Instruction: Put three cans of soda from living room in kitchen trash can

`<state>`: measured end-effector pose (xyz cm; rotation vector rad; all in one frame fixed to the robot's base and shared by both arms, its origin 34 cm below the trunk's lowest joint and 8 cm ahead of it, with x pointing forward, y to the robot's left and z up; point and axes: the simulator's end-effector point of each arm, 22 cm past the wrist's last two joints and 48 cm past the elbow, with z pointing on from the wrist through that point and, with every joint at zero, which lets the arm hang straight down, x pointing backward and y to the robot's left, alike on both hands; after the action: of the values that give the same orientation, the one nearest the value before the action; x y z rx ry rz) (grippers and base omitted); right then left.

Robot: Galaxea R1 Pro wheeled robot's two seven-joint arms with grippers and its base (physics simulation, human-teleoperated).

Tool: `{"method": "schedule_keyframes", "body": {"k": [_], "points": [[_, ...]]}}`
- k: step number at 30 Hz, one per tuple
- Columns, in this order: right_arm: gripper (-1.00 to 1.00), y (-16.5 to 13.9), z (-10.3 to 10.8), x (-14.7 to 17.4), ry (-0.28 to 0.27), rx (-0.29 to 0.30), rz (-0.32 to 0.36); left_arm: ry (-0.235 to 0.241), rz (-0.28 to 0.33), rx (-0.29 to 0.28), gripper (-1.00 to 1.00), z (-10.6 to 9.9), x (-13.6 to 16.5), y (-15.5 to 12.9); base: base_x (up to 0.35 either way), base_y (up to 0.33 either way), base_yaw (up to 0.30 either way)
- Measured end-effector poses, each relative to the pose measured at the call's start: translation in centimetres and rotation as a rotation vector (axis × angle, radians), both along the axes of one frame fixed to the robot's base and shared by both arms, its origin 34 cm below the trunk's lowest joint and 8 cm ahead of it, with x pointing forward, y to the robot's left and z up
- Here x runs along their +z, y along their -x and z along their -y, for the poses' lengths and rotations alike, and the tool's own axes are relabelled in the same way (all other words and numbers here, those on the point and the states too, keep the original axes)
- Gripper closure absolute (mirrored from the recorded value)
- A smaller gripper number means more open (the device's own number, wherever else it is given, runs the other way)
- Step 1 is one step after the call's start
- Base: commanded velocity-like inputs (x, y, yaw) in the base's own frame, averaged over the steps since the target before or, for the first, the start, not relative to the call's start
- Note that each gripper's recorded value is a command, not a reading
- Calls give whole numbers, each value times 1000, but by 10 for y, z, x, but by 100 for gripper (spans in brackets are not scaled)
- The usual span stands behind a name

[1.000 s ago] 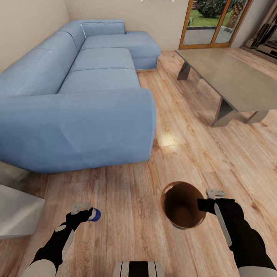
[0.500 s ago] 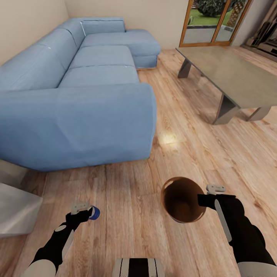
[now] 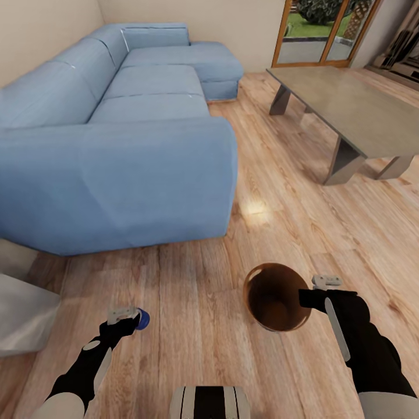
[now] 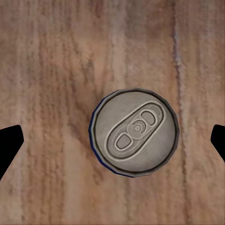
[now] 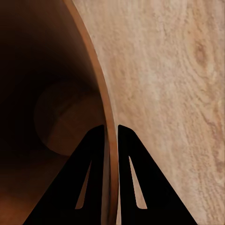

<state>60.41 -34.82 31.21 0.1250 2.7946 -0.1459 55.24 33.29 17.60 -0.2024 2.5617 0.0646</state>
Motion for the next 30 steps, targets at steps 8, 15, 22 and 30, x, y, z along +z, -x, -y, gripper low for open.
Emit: {"method": "schedule_keyframes", "body": {"k": [8, 15, 22, 30], "points": [[100, -9, 0, 9, 3, 4, 34, 0, 0, 0, -100, 0, -2, 1, 0, 0, 0], [100, -10, 0, 11, 4, 4, 37, 1, 0, 0, -100, 0, -2, 1, 0, 0, 0], [100, -10, 0, 11, 5, 4, 37, 1, 0, 0, -100, 0, -2, 1, 67, 0, 0], [100, -10, 0, 11, 5, 4, 37, 0, 0, -1, -100, 0, -2, 1, 58, 0, 0]]}}
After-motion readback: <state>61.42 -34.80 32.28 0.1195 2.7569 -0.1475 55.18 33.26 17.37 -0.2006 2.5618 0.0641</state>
